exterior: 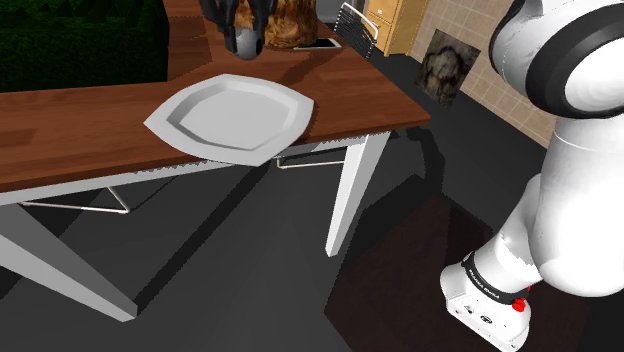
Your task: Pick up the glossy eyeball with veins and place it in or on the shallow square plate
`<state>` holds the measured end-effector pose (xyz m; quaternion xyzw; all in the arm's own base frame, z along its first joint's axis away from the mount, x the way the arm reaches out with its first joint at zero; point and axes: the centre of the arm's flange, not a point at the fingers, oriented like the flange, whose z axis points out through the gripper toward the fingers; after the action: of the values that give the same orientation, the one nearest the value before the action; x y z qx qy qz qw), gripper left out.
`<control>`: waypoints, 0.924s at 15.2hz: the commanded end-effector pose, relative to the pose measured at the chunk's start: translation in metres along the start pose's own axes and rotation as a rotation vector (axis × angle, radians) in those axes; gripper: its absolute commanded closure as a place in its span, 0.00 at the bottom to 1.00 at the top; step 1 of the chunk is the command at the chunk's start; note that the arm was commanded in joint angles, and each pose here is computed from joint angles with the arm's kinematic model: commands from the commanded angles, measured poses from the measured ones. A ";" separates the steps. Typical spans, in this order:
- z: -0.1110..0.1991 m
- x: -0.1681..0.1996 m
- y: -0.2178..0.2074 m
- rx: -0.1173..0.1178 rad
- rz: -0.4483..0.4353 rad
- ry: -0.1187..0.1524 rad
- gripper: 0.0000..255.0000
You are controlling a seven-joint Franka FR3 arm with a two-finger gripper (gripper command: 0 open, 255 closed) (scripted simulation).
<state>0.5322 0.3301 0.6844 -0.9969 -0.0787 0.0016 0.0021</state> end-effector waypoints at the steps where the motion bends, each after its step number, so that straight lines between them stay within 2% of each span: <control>1: 0.003 -0.006 -0.027 0.000 0.001 0.000 1.00; 3: 0.003 -0.009 -0.043 0.000 0.001 0.000 1.00; 14: 0.061 -0.009 -0.042 0.000 0.001 0.000 1.00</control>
<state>0.5164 0.3709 0.6288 -0.9969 -0.0783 0.0020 0.0017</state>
